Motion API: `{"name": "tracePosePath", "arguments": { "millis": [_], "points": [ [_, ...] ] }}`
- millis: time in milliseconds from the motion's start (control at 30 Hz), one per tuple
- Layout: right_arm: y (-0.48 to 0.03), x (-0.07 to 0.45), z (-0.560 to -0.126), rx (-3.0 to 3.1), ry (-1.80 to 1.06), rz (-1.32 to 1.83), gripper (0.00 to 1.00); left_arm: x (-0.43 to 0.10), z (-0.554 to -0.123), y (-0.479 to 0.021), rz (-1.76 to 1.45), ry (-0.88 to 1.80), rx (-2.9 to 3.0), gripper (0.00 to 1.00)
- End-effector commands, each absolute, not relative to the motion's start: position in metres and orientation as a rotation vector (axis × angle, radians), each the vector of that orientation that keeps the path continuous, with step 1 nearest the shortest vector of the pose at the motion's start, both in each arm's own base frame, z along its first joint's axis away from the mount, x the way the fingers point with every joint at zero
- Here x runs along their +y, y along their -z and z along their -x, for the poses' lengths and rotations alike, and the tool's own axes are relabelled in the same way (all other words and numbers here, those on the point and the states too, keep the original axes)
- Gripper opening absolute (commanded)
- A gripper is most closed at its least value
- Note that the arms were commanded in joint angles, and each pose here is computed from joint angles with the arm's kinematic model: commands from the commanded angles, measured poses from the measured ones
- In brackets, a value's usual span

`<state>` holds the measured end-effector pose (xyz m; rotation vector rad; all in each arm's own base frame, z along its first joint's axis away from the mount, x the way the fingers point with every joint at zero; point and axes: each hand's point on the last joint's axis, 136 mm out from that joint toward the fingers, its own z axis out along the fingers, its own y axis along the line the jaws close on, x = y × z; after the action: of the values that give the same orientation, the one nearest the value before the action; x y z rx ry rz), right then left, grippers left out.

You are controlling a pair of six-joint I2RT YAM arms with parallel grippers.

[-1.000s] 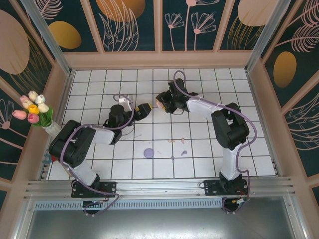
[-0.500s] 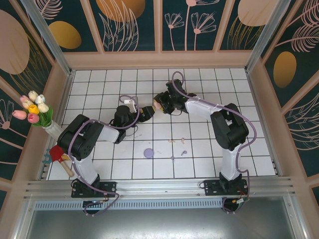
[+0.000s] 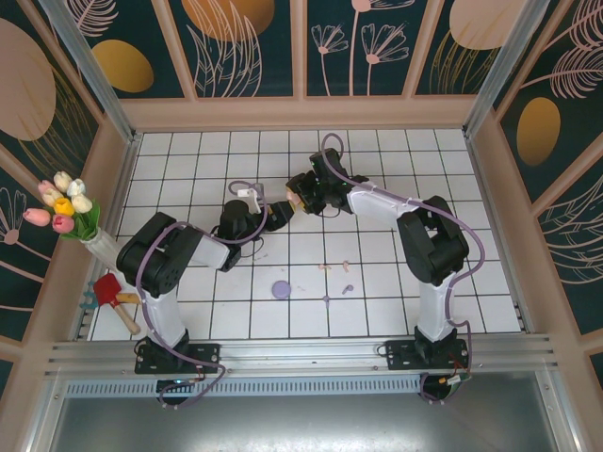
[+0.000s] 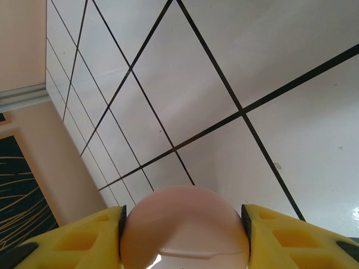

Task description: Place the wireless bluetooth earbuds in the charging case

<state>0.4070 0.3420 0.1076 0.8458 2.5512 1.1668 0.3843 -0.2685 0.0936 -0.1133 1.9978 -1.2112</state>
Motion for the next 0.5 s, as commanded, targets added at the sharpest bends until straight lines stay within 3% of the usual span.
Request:
{"name": "tracePosePath", "arguments": {
  "millis": [0, 467],
  "points": [
    [-0.1246, 0.3488, -0.4094, 2.521, -1.204, -0.844, 0.46, -0.2729, -0.3940, -0.1080, 0.100, 1.216, 1.928, 0.64],
    [-0.1244, 0.3550, -0.4058, 2.529, -1.214, -0.834, 0.46, -0.2736, -0.4032, -0.1048, 0.134, 1.207, 1.918, 0.58]
  ]
}}
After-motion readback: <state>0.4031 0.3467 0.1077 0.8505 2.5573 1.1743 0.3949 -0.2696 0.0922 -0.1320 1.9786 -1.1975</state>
